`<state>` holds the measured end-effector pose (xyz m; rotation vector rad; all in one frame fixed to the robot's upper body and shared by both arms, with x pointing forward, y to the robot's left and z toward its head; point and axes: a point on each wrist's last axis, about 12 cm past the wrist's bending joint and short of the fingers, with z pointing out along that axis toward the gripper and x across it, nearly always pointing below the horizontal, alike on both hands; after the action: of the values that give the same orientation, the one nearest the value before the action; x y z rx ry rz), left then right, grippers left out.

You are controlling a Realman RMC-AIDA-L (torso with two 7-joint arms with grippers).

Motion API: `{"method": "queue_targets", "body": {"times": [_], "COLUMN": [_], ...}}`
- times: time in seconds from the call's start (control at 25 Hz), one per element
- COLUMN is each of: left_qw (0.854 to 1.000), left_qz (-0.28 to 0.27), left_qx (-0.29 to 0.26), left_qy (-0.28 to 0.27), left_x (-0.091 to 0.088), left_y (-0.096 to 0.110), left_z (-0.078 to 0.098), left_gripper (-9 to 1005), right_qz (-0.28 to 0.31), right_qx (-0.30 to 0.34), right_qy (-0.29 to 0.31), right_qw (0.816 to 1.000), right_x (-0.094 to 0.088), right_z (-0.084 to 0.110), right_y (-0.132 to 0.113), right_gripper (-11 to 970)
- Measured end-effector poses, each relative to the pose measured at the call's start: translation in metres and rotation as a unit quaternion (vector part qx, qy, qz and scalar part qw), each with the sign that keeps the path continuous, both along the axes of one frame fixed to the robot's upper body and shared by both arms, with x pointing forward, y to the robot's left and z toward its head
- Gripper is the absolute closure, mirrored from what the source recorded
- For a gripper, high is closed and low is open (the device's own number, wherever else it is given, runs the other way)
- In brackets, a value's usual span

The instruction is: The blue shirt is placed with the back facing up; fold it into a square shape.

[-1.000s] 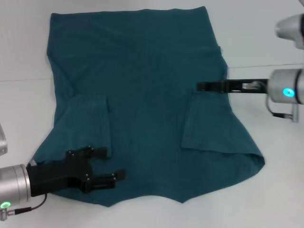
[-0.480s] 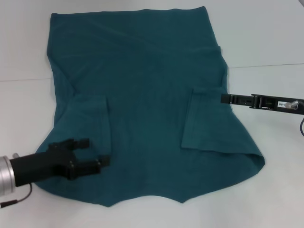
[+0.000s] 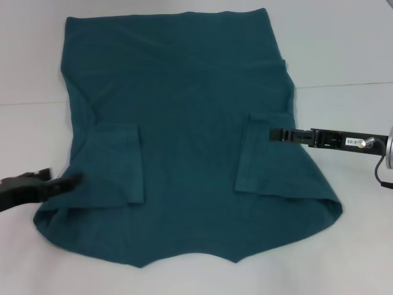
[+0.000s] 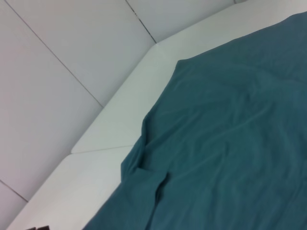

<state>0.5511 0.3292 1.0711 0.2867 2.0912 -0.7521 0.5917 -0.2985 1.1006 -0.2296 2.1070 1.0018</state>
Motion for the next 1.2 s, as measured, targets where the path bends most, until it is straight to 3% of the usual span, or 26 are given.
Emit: {"method": "queue_targets", "body": {"times": [0.16,0.32,1.2], "left_qw": [0.998,0.995,0.993], "left_qz": [0.055,0.076,0.044], "left_qx": [-0.001,0.004,0.035], "left_qy": [0.035,0.059,0.1], "left_x": [-0.002,-0.004,-0.015], "left_y": [0.017,0.024,0.017], "left_z": [-0.005,-0.009,-0.023], "left_gripper": [123,124,133], "right_qz": [-0.005,-0.009,-0.005], "right_qx": [0.01,0.017,0.015], "right_qy": [0.003,-0.001,-0.003], "right_qw": [1.0,1.0,1.0], "right_x": [0.002,0.005,0.007], "right_z": [0.003,0.007,0.01], "right_y": [0.001,0.001,0.0], "right_gripper": [43,43,43]}}
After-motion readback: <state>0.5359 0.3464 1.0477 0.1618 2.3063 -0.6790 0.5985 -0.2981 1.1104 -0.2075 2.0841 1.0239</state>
